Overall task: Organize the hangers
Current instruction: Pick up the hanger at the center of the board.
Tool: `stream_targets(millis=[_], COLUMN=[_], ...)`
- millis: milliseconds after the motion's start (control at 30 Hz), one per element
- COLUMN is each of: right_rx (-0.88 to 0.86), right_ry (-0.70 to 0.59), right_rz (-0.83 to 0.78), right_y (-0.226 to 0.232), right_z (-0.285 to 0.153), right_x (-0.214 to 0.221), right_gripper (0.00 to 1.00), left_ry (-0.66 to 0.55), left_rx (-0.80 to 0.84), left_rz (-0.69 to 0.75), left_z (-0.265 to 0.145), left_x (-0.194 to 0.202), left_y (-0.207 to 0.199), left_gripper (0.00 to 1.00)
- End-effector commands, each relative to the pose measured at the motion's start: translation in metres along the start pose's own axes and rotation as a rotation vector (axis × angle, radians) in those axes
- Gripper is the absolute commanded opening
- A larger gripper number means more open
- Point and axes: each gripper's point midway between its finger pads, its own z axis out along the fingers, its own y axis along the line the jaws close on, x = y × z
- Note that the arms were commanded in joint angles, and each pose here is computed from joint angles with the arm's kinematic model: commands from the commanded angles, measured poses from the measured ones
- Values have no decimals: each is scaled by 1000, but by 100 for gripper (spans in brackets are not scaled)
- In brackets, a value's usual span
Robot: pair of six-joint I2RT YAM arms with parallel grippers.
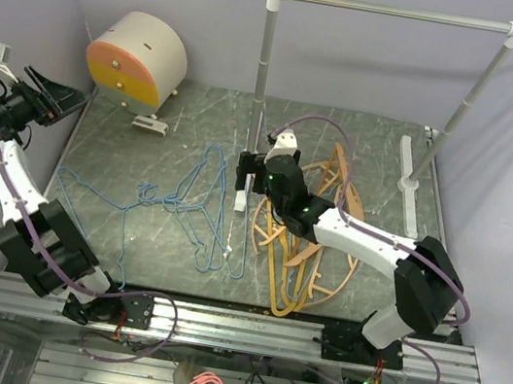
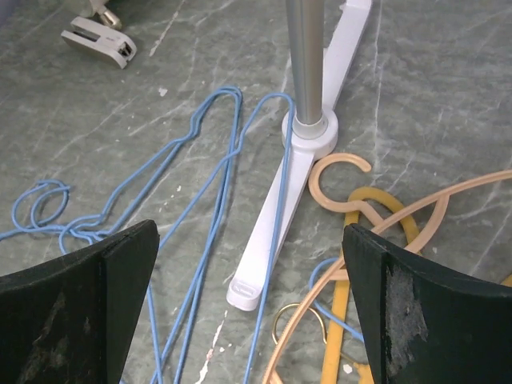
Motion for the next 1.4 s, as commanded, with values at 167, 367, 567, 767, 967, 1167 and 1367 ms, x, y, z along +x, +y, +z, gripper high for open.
stream_targets(millis=[167, 367, 567, 767, 967, 1167, 1367], right_rx=[-120, -141, -150, -181, -394, -655, -737], right_ry=[-55, -81, -84, -96, -101, 20, 3], right_rz=[3, -22, -27, 2, -52, -288, -260], right_y=[22, 23, 20, 23, 59, 96, 107], right_z=[-16, -26, -34, -40, -54, -79, -96], right_x=[-13, -26, -25, -25, -34, -2, -3], right_gripper=[100, 100, 100, 100, 100, 100, 100], left_ry=[73, 117, 234, 237, 108, 125, 210], left_rx=[271, 267, 414, 521, 608, 593, 599], left_rz=[171, 99, 175, 402, 646, 465, 605], left_z=[-22, -14, 5, -16, -33, -8, -16], left_x=[7, 6, 37, 35, -7, -26, -27], left_y=[-75, -57, -130, -224, -293, -254, -295], left_gripper=[97, 97, 97, 97, 97, 97, 97])
